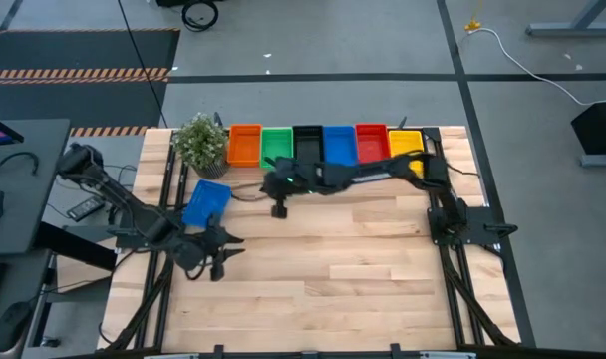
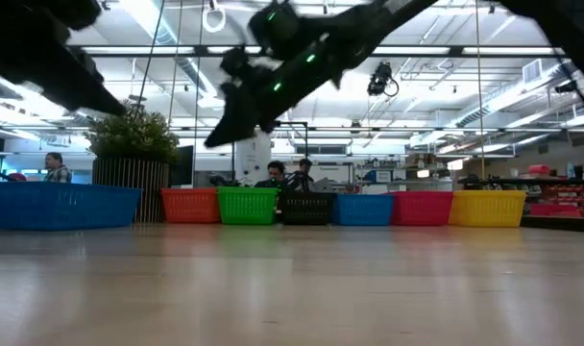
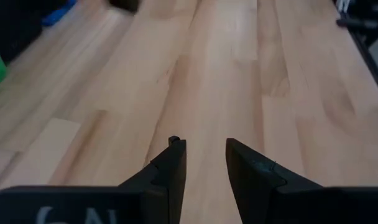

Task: Stack baskets by color
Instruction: Stack the bottom blue bin on top of the top blue bin

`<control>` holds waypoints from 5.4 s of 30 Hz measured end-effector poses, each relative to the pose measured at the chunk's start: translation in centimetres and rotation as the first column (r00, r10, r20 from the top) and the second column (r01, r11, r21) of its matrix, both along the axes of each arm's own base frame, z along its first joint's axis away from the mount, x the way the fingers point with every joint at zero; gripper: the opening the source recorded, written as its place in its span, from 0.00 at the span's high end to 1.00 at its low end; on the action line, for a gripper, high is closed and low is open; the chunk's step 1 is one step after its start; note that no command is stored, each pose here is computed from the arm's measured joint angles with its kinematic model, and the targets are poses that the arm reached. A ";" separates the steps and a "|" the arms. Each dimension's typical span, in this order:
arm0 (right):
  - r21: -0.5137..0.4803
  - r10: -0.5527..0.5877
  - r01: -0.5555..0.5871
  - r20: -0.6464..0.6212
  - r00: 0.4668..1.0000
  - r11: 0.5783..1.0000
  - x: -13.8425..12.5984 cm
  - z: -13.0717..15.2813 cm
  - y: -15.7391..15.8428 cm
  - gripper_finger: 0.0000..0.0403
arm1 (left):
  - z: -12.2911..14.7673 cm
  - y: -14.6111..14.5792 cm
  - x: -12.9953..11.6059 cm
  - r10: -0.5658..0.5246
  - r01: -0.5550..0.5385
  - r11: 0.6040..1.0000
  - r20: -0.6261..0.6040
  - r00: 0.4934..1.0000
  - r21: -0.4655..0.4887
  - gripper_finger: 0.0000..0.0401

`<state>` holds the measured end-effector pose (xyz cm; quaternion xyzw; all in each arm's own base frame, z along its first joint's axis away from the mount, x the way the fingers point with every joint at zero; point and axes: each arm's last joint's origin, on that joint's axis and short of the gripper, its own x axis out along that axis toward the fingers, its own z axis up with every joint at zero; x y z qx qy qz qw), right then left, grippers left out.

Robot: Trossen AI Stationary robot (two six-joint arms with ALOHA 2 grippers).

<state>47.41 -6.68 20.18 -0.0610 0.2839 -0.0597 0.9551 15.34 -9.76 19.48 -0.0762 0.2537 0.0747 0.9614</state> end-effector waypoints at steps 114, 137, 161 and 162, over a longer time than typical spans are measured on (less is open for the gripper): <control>0.156 -0.207 0.250 -0.248 0.946 0.956 -30.7 -1.7 13.5 0.98 | 0.6 8.7 31.6 -0.201 0.243 0.968 -0.374 0.905 0.066 0.66; 0.037 -0.103 0.105 -0.043 0.994 0.994 -22.2 -1.6 13.7 0.61 | 1.0 9.2 17.5 -0.141 0.130 0.990 -0.247 0.959 -0.060 0.62; 0.022 -0.249 0.282 -0.407 0.879 0.959 -16.1 -5.7 10.9 0.66 | -4.8 7.8 12.9 0.031 -0.023 0.993 0.065 0.997 -0.115 0.65; 0.011 -0.248 0.278 -0.423 0.872 0.960 -16.3 -5.8 10.8 0.69 | -4.8 7.8 13.0 0.029 -0.021 0.994 0.074 0.997 -0.109 0.65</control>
